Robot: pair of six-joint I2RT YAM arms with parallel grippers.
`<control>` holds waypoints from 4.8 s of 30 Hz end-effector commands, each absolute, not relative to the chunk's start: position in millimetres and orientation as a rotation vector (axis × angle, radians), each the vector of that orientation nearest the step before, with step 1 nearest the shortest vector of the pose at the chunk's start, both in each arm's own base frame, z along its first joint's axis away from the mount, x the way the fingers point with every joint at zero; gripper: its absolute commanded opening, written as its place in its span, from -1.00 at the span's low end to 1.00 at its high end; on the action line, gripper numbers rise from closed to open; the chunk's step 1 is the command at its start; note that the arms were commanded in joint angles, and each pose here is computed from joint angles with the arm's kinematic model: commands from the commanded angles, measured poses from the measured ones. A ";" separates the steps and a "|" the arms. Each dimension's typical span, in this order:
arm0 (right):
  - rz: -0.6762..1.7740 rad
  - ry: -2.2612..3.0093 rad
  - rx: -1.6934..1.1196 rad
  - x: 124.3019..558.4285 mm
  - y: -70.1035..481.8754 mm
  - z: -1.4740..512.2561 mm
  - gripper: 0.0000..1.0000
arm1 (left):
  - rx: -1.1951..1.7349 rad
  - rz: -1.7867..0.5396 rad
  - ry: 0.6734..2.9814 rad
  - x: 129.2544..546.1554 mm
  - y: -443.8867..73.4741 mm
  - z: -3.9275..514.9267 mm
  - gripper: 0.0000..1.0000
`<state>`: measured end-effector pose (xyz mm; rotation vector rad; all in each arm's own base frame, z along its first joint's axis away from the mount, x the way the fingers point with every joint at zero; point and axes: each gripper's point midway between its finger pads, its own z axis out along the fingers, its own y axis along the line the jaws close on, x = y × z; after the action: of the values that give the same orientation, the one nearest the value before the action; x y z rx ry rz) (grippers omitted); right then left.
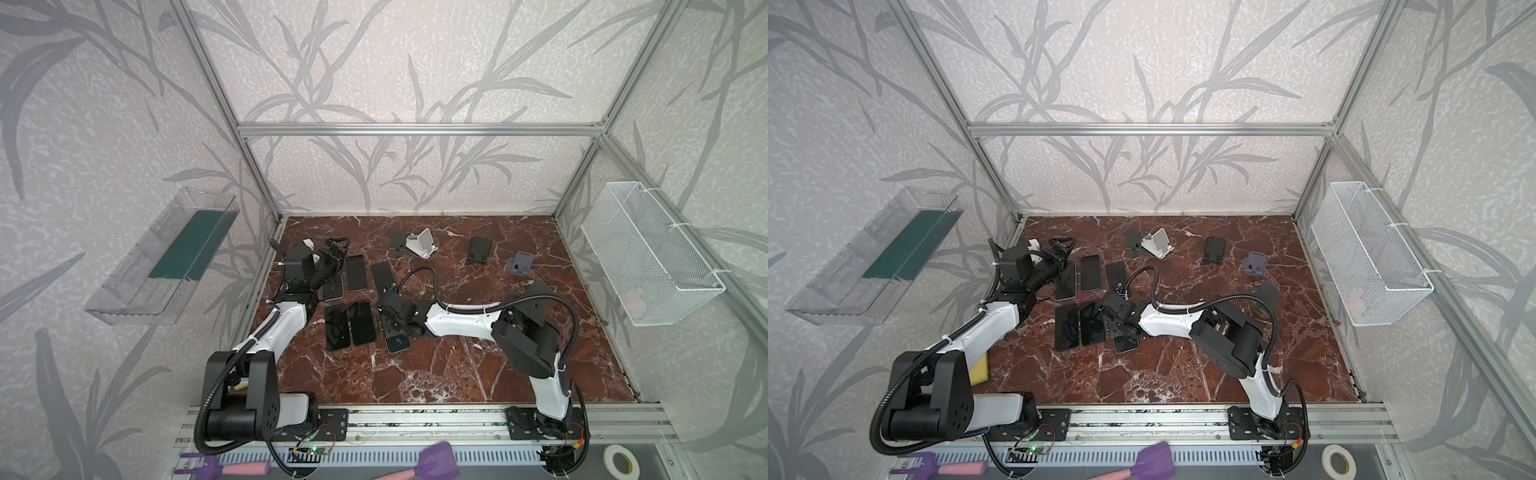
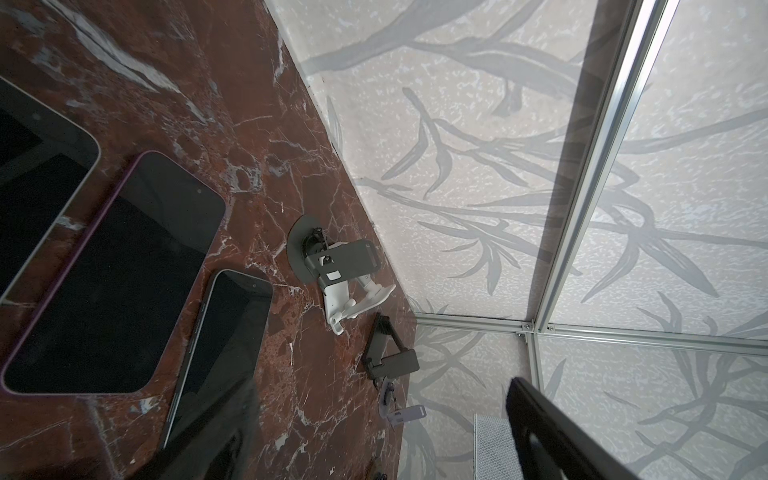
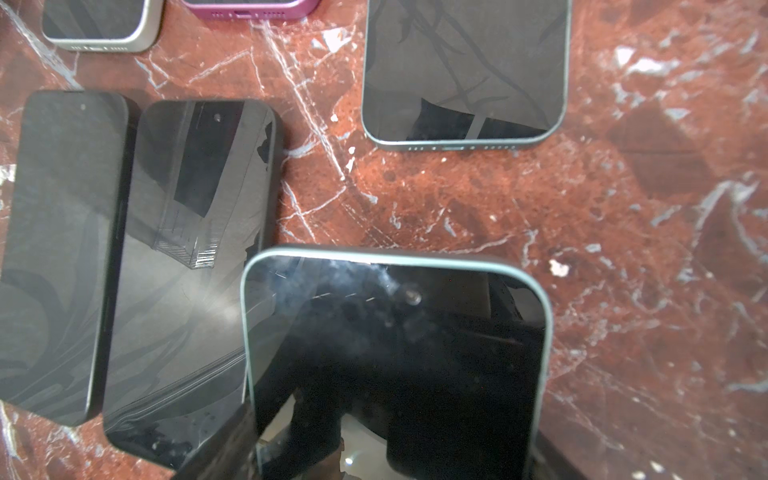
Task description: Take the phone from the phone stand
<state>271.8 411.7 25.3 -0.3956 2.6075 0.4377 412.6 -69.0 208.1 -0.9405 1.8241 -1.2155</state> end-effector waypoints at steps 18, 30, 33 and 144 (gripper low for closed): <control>0.215 2.849 -0.524 229.8 363.4 -19.2 0.43 | -0.883 -1.243 1.796 419.2 -72.5 228.6 0.83; 0.014 2.982 -0.672 220.8 349.3 -22.4 0.45 | -0.876 -1.251 1.792 418.6 -73.3 231.1 0.81; 0.015 3.032 -0.652 229.8 345.7 -24.7 0.45 | -0.874 -1.249 1.786 417.8 -72.4 233.6 0.81; 0.329 1.457 -0.718 251.2 250.1 186.5 0.98 | -0.323 0.264 1.575 319.0 29.8 182.6 0.98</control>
<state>253.6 247.7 175.3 -0.7200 1.5231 0.2904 305.4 21.2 113.4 -0.3325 1.8401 0.1950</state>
